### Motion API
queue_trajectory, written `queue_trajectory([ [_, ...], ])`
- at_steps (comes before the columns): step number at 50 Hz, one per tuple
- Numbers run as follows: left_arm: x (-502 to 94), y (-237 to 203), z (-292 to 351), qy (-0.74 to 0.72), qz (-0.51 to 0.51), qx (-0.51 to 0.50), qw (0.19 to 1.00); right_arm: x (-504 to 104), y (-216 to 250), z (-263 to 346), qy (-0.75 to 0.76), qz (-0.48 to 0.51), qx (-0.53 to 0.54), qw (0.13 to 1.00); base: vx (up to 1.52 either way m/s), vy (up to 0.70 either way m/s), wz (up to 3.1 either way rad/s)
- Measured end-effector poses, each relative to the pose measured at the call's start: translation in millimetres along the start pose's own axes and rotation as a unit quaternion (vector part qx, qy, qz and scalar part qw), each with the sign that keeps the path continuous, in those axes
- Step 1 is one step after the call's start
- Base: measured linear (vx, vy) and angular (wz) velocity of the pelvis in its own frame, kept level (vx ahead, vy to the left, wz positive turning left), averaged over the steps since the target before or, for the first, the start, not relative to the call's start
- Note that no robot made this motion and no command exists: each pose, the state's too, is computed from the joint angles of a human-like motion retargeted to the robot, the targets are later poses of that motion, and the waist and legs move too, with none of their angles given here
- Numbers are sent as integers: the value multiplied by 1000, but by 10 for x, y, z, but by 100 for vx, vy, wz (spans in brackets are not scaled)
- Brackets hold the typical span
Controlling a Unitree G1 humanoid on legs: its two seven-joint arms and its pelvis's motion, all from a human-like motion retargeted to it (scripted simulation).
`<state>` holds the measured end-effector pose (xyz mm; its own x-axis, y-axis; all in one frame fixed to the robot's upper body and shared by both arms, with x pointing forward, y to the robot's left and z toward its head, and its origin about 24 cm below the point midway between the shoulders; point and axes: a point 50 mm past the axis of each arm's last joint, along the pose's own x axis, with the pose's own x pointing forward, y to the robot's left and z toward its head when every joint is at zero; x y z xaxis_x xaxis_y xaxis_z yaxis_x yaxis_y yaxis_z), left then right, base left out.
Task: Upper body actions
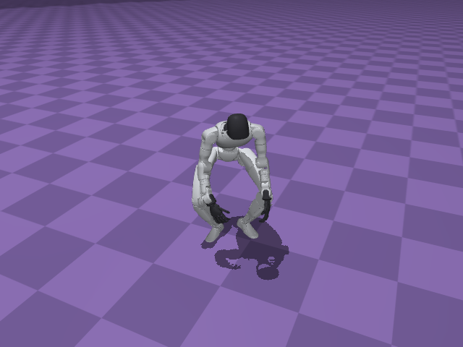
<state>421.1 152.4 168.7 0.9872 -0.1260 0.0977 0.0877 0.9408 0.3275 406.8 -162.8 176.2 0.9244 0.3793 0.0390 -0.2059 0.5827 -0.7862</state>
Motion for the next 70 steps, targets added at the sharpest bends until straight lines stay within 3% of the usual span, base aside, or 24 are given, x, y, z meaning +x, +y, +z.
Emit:
queue_trajectory([
  [8,17,-155,51,-10,-10,27,1000,6,23,27,-16,21,2,1000,0,1,-2],
  [18,-277,-414,-675,98,-19,-6,995,-144,454,-344,45,82,32,995,6,15,-2],
  [35,-539,-106,-1132,170,35,-63,983,-216,529,-470,66,86,8,994,0,1,0],
  [70,-677,-110,-1324,207,14,-6,978,-368,545,-765,145,116,-24,982,1,1,0],
])
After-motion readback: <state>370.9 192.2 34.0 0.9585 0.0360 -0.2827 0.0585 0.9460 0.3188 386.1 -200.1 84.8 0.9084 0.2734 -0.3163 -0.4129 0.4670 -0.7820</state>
